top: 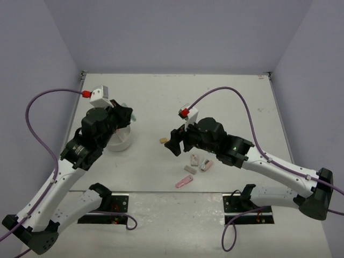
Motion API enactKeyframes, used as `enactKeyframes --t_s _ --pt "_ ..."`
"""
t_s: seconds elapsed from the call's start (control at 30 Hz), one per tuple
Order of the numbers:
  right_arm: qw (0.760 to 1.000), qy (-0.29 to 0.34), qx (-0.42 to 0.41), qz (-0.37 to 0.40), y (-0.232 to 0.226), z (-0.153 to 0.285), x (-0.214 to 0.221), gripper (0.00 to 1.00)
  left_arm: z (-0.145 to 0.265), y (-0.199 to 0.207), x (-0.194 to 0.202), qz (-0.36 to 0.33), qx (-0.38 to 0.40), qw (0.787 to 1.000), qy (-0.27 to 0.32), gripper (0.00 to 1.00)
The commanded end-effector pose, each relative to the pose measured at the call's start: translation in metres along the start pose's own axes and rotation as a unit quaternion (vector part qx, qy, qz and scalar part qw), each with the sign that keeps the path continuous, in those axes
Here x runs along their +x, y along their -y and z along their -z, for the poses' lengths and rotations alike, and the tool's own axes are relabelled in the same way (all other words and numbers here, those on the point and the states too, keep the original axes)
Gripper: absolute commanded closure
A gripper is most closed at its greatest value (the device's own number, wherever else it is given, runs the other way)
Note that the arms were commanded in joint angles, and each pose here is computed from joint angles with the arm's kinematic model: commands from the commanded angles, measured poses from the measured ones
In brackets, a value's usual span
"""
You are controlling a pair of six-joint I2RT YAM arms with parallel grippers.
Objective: Sort the stationery into containers
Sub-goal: Place the stationery in the storage box.
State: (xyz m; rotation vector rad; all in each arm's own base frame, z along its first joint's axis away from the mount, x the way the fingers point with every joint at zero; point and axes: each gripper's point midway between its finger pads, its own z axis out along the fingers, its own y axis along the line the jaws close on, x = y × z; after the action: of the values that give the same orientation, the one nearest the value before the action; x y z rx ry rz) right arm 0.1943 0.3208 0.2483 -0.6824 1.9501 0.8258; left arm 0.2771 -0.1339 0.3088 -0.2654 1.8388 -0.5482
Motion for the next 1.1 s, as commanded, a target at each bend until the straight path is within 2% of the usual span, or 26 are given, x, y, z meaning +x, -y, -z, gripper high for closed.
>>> enactKeyframes --t_s 0.0,0.03,0.17,0.3,0.37,0.47,0.53,0.6,0.7,0.83,0.97,1.07 --pt "0.997 0.035 0.063 -0.001 0.032 0.016 -0.004 0.20 0.022 -0.110 -0.020 -0.083 -0.274 0.956 0.061 1.00" --pt "0.997 0.039 0.068 -0.005 0.037 0.020 -0.004 0.20 0.023 -0.119 -0.013 -0.100 -0.281 0.953 0.058 1.00" --pt "0.995 0.043 0.085 -0.028 0.069 0.028 0.010 0.20 0.027 -0.138 -0.013 -0.119 -0.287 0.945 0.104 1.00" --pt "0.994 0.052 0.088 -0.029 0.077 0.034 0.014 0.20 0.043 -0.150 -0.037 -0.103 -0.309 0.929 0.175 1.00" --pt "0.994 0.053 0.089 -0.026 0.078 0.036 0.014 0.20 0.041 -0.153 -0.041 -0.114 -0.318 0.923 0.184 0.99" --pt "0.994 0.055 0.089 -0.022 0.079 0.039 0.016 0.20 0.024 -0.170 -0.049 -0.132 -0.351 0.912 0.166 0.99" --pt "0.994 0.057 0.096 -0.018 0.082 0.041 0.019 0.20 0.011 -0.182 -0.052 -0.125 -0.342 0.920 0.146 1.00" --pt "0.993 0.064 0.100 -0.016 0.084 0.046 0.018 0.19 -0.003 -0.178 -0.054 -0.119 -0.293 0.939 0.132 1.00" --pt "0.992 0.069 0.102 -0.012 0.085 0.049 0.018 0.18 -0.012 -0.185 -0.056 -0.115 -0.271 0.948 0.118 1.00" --pt "0.993 0.069 0.097 -0.010 0.083 0.050 0.019 0.18 -0.027 -0.204 -0.042 -0.102 -0.224 0.966 0.073 1.00" --pt "0.994 0.067 0.091 -0.009 0.081 0.050 0.020 0.18 -0.030 -0.207 -0.023 -0.099 -0.207 0.971 0.065 0.98" --pt "0.994 0.065 0.090 -0.009 0.081 0.049 0.021 0.18 -0.035 -0.213 -0.006 -0.084 -0.205 0.974 0.046 0.90"
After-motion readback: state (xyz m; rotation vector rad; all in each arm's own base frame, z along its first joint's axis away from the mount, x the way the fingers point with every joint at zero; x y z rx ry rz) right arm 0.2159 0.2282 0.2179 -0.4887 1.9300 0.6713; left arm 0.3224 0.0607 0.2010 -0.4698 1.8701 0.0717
